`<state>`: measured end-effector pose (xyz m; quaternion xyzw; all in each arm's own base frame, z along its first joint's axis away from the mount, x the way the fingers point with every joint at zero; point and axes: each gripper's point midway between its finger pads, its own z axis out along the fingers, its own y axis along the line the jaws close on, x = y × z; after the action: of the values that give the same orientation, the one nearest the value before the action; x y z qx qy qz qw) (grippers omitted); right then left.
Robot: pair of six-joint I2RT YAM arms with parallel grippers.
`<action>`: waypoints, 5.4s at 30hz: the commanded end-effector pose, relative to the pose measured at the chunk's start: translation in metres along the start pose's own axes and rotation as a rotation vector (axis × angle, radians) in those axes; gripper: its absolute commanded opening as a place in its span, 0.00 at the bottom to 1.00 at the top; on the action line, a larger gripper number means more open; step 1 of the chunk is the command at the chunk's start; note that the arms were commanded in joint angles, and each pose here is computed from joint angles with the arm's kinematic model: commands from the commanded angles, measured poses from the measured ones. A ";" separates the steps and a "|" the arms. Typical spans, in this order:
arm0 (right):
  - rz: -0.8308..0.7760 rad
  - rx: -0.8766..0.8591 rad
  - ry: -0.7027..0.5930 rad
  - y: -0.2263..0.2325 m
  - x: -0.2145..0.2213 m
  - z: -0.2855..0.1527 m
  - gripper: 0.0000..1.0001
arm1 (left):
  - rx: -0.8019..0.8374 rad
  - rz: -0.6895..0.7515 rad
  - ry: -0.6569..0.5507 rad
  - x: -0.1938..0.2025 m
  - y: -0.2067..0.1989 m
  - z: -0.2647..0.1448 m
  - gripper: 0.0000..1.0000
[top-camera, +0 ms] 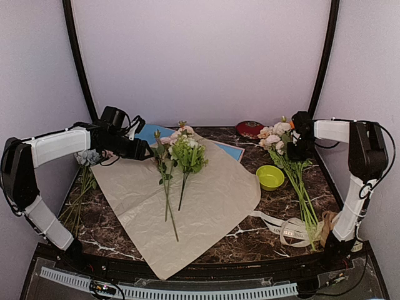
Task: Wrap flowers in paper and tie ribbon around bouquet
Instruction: Pick up the fake flower from the corner of the board, then place the fake flower on the flattened wrapping paper, then pick up the bottom corner of the flattened wrapping paper from the center of the board.
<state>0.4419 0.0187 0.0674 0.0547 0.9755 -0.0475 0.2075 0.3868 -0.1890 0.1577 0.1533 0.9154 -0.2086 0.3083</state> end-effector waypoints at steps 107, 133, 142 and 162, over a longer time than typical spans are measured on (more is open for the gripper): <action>-0.188 -0.739 -0.540 0.346 0.024 -0.258 0.23 | -0.039 0.036 -0.033 -0.010 0.004 -0.013 0.63; -0.306 -0.359 -0.109 0.234 0.143 -0.134 0.25 | -0.057 -0.198 0.027 0.072 -0.010 -0.011 0.61; -0.214 -0.293 -0.049 0.208 0.180 -0.091 0.25 | -0.136 -0.184 0.175 0.140 0.004 0.021 0.61; -0.302 -0.100 -0.093 0.182 0.154 -0.061 0.24 | -0.021 -0.071 0.321 0.212 -0.048 0.049 0.60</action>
<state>0.2826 0.2197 0.0282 -0.0929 0.9723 -0.0129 0.2143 0.2607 -0.2160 0.0245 0.1274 0.9538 -0.1744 0.2087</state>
